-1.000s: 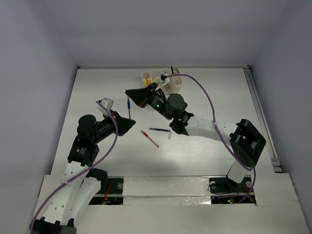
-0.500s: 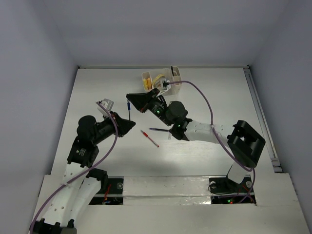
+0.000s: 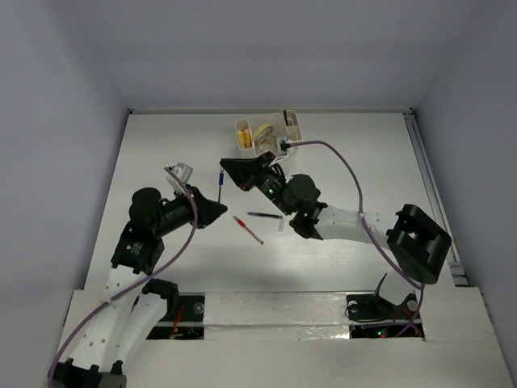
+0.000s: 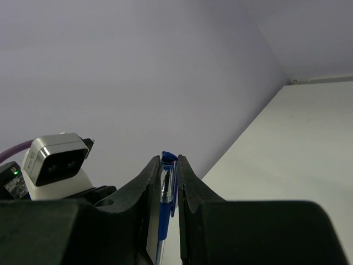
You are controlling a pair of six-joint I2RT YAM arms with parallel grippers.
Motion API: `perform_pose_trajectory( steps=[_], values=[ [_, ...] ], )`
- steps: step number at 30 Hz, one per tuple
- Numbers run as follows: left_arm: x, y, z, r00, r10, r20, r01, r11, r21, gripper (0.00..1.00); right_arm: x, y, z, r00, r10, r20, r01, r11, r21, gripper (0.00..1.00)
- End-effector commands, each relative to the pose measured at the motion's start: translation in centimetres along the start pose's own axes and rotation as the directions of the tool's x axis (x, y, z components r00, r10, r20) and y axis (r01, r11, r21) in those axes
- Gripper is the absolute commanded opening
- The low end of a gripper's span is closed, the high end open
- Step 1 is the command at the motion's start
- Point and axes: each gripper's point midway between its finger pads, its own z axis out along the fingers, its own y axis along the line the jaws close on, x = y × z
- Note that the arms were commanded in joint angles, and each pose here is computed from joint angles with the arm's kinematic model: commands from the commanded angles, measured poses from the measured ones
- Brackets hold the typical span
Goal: Sort the stationery into containers
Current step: Close the pen cap on the pen.
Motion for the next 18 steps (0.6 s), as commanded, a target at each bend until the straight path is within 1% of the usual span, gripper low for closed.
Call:
perform_pose_trajectory(
  steps=[1, 4, 8, 11, 16, 18],
  values=[
    [-8.1, -2.9, -0.9, 0.962, 0.143, 0.233, -0.149, 0.989, 0.006, 0.00, 5.1, -0.6, -2.8, 0.978, -0.076, -0.195, 0.079, 0.997, 0.008, 0.00],
    [-9.1, -3.7, -1.0, 0.957, 0.149, 0.249, -0.160, 0.987, 0.027, 0.00, 7.0, -1.6, -4.3, 0.957, -0.103, -0.271, 0.114, 0.993, 0.025, 0.00],
    [-10.2, -4.4, -0.9, 0.952, 0.158, 0.262, -0.175, 0.984, 0.041, 0.00, 8.6, -1.9, -6.5, 0.937, -0.116, -0.330, 0.134, 0.991, 0.032, 0.00],
    [-10.6, -4.7, -0.7, 0.951, 0.157, 0.267, -0.178, 0.982, 0.055, 0.00, 10.4, -2.2, -8.2, 0.921, -0.093, -0.378, 0.121, 0.991, 0.050, 0.00],
    [-10.9, -4.7, -0.3, 0.953, 0.143, 0.268, -0.168, 0.983, 0.070, 0.00, 14.4, -0.1, -10.7, 0.884, -0.090, -0.459, 0.108, 0.994, 0.014, 0.00],
    [-10.9, -4.8, -0.2, 0.954, 0.138, 0.268, -0.165, 0.983, 0.078, 0.00, 14.9, 0.0, -11.3, 0.877, -0.076, -0.475, 0.095, 0.995, 0.016, 0.00]
  ],
)
